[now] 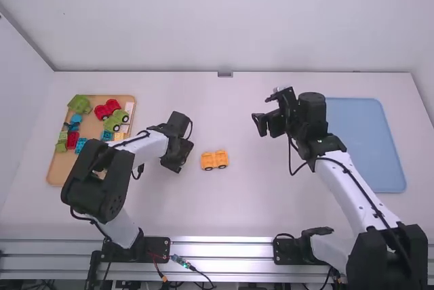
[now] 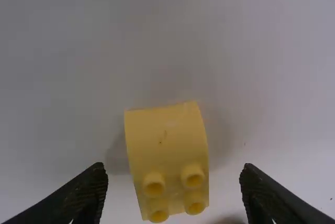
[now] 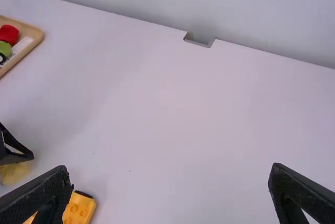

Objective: Assemble lego blocks to make yellow taxi

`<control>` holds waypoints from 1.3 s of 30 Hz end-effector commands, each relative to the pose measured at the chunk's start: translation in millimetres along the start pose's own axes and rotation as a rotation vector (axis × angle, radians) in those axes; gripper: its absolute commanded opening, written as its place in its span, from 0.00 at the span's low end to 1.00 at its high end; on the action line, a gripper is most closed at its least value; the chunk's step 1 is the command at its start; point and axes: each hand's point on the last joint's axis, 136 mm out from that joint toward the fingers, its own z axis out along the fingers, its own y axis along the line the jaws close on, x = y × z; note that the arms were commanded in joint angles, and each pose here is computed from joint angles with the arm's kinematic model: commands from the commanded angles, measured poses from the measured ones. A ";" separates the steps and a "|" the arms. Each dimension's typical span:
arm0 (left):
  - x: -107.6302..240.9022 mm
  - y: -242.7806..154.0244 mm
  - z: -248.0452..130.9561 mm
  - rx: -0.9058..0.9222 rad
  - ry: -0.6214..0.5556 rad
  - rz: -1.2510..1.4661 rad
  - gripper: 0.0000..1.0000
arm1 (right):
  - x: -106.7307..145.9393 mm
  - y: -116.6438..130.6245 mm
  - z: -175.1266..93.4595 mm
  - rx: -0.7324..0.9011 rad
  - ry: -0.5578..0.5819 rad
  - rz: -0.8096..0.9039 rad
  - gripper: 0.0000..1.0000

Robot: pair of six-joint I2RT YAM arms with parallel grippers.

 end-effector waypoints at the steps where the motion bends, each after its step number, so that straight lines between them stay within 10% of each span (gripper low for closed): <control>1: 3.5 0.6 -1.4 0.002 0.006 0.024 0.70 | -13.5 0.6 -1.6 -0.004 -0.026 -0.008 0.99; 12: -7.8 -10.8 -50.9 -0.122 -0.024 0.086 0.73 | -12.3 0.8 -1.5 -0.005 -0.021 -0.007 0.99; 15: -16.7 -19.5 -75.5 -0.151 -0.070 0.147 0.97 | -10.7 0.8 -1.5 -0.005 -0.015 -0.009 0.99; 30: -62.6 -108.9 -127.0 0.001 -0.383 0.993 0.99 | 29.0 41.7 6.9 -0.264 -0.005 -0.312 0.99; 39: 2.7 -117.2 -133.5 0.383 -0.371 1.792 0.99 | 59.2 59.0 32.4 -0.425 -0.059 -0.376 0.99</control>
